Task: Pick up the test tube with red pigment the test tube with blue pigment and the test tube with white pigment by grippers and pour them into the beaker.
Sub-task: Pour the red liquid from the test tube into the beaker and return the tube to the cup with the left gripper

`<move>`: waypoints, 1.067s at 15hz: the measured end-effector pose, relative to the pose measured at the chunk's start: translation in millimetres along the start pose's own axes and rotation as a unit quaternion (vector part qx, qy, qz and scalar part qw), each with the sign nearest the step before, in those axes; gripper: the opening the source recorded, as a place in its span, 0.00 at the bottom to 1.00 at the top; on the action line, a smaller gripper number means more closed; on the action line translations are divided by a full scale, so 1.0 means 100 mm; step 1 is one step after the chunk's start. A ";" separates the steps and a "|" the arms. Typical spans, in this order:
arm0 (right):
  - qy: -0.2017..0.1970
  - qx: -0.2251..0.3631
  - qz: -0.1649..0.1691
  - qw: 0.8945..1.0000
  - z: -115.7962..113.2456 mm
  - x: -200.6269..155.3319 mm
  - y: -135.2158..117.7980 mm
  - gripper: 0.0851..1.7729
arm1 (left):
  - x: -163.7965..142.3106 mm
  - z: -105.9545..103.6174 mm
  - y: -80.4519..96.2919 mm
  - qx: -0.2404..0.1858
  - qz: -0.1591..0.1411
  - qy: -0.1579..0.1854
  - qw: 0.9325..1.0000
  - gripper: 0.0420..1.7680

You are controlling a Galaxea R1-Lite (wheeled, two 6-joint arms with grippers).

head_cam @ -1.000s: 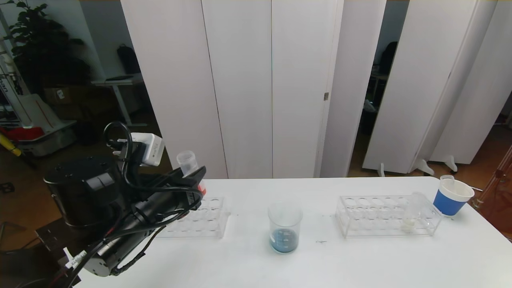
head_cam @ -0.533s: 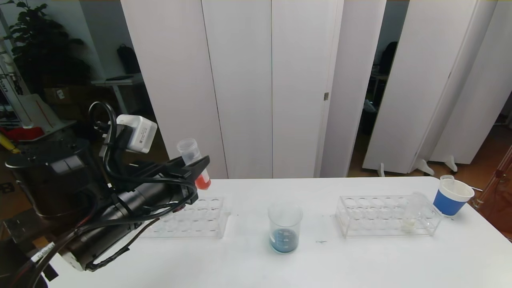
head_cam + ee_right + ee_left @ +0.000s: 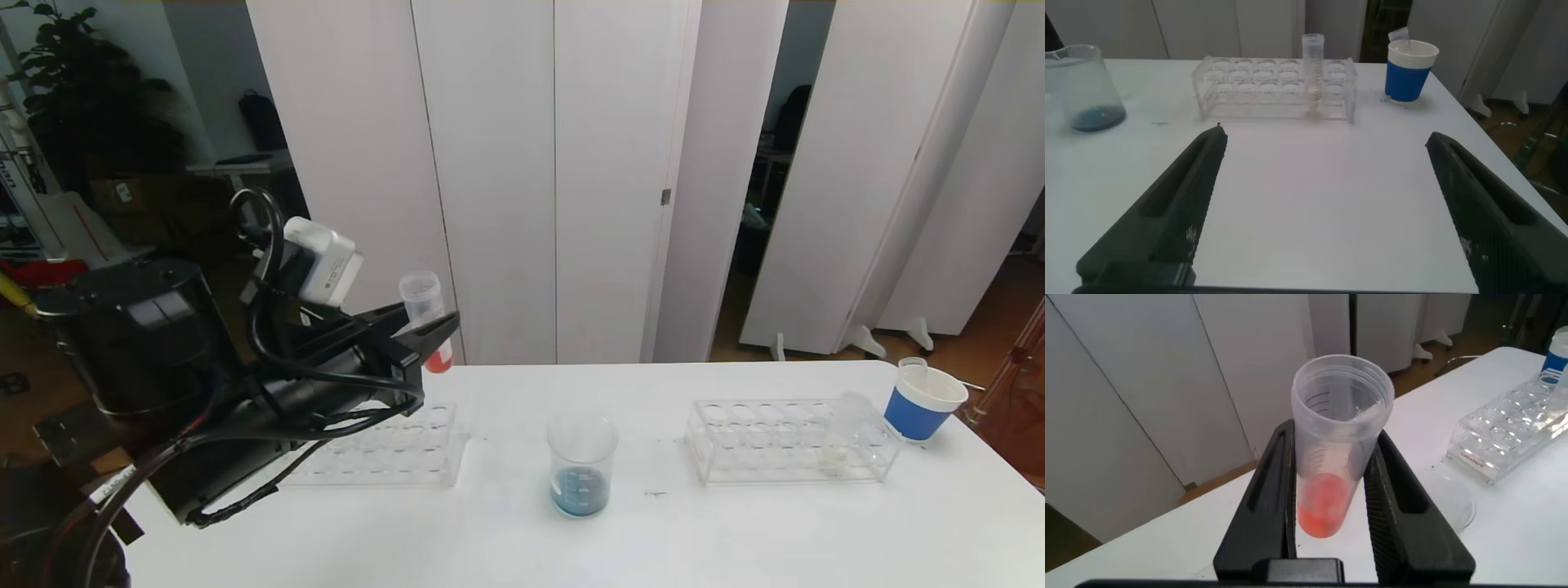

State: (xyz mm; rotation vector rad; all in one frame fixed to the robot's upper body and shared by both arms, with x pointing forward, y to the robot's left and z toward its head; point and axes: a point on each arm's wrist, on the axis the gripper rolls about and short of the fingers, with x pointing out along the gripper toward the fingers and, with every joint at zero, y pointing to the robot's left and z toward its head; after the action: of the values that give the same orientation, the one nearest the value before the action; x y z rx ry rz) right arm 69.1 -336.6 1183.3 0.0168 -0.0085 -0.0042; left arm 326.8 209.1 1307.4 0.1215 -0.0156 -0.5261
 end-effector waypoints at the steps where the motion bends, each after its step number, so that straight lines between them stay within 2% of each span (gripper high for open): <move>1: 0.000 0.000 0.000 1.000 0.00 0.00 0.00 0.98 | 0.03 0.00 -0.02 0.001 -0.008 -0.004 1.000 0.31; 6: 0.000 0.000 0.000 1.000 0.00 0.00 0.00 0.98 | 0.27 0.00 -0.18 0.007 -0.052 -0.032 0.998 0.31; 8: 0.000 0.000 0.000 1.000 0.00 0.00 0.00 0.98 | 0.37 -0.04 -0.23 0.030 -0.057 -0.046 0.997 0.31; 11: 0.000 0.000 0.000 1.000 0.00 0.00 0.00 0.98 | 0.49 -0.12 -0.27 0.051 -0.092 -0.065 0.992 0.31; 16: 0.000 0.000 0.000 1.000 0.00 0.00 0.00 0.98 | 0.64 -0.28 -0.28 0.109 -0.090 -0.071 0.987 0.31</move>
State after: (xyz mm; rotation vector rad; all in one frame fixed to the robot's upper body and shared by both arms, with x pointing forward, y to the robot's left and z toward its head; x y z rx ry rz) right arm 69.1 -336.6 1183.3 0.0168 -0.0085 -0.0042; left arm 369.2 156.1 1275.4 0.3010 -0.2025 -0.7127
